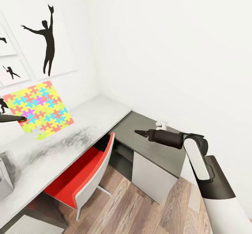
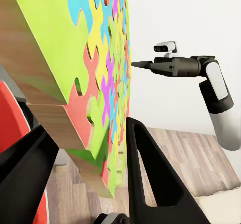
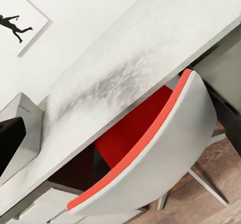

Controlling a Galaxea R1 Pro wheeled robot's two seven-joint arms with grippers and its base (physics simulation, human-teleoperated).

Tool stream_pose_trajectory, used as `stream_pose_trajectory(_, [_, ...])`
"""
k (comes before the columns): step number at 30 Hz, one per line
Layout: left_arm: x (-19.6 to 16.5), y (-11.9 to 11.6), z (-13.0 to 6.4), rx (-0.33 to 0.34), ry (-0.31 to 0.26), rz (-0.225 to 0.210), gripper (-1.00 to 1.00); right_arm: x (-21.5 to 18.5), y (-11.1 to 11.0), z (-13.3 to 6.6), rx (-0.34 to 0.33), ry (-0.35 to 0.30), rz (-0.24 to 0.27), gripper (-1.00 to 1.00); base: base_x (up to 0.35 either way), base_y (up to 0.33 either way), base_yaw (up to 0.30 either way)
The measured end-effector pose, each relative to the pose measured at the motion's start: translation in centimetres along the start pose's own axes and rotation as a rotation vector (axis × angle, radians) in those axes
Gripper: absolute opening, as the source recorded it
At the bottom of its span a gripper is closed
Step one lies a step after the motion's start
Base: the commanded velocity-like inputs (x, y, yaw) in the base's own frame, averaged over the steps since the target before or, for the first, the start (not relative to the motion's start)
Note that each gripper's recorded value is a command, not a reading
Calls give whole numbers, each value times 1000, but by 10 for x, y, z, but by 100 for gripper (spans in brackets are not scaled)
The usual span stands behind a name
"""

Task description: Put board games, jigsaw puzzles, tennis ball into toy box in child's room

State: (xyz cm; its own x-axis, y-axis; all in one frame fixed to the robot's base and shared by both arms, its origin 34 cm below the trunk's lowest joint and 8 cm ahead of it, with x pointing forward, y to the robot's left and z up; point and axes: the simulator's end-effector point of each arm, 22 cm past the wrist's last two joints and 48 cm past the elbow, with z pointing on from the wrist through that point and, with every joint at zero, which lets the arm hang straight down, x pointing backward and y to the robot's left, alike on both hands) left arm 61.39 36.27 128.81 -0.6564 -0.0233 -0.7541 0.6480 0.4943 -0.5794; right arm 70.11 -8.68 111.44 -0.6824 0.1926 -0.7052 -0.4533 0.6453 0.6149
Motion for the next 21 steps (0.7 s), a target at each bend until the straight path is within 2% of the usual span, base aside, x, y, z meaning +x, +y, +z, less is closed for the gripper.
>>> stream_pose_trajectory(21, [-6, -15, -9, 1, -16, 28, -100, -32, 25, -8, -24, -56, -45, 100, 0, 0, 143])
